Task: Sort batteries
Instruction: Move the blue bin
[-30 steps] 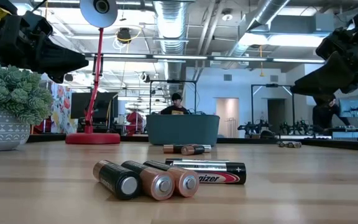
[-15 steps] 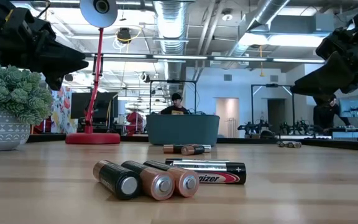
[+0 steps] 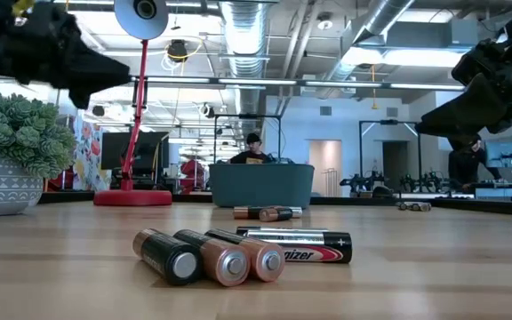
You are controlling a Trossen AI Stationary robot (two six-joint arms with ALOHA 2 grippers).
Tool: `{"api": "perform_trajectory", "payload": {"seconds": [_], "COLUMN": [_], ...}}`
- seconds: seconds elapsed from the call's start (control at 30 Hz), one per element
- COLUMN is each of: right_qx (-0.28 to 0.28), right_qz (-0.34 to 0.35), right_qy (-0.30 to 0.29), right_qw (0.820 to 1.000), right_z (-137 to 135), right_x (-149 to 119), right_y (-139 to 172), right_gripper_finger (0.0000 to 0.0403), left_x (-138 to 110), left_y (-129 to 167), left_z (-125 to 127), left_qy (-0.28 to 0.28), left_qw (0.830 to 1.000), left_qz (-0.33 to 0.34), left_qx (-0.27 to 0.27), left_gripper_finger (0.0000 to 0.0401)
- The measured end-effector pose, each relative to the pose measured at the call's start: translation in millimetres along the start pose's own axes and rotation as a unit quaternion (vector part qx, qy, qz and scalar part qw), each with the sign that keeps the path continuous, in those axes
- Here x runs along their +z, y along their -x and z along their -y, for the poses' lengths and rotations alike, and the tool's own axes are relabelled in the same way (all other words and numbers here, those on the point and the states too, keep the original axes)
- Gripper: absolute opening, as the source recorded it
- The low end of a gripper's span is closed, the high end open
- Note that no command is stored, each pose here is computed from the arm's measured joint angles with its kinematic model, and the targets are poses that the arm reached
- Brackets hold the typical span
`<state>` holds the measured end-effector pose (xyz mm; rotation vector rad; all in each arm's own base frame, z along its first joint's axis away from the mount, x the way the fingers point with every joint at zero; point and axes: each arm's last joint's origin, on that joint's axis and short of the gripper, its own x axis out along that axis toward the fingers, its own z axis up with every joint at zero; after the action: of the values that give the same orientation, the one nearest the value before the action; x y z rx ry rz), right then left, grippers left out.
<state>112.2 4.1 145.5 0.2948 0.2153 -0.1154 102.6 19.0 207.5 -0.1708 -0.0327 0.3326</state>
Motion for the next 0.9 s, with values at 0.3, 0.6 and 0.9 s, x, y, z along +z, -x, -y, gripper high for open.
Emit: {"api": "perform_trajectory", "payload": {"seconds": [0.3, 0.6, 0.9], "right_qx": [0.000, 0.000, 0.000], "right_qz": [0.000, 0.000, 0.000], "right_qy": [0.000, 0.000, 0.000], "right_qw": [1.000, 1.000, 1.000], "right_z": [0, 0, 0], "right_x": [0, 0, 0], "right_y": [0, 0, 0], "right_gripper_finger": [0.0118, 0.0118, 0.0118], "left_x": [41, 52, 67], "left_y": [-49, -115, -174], "left_z": [13, 30, 45], "left_qy": [-0.015, -0.057, -0.073], "left_qw": [0.994, 0.982, 0.963], "left_qz": [-0.073, -0.150, -0.256], "left_qx": [0.085, 0.096, 0.052], "left_gripper_finger": [0.0082, 0.0082, 0.0082]}}
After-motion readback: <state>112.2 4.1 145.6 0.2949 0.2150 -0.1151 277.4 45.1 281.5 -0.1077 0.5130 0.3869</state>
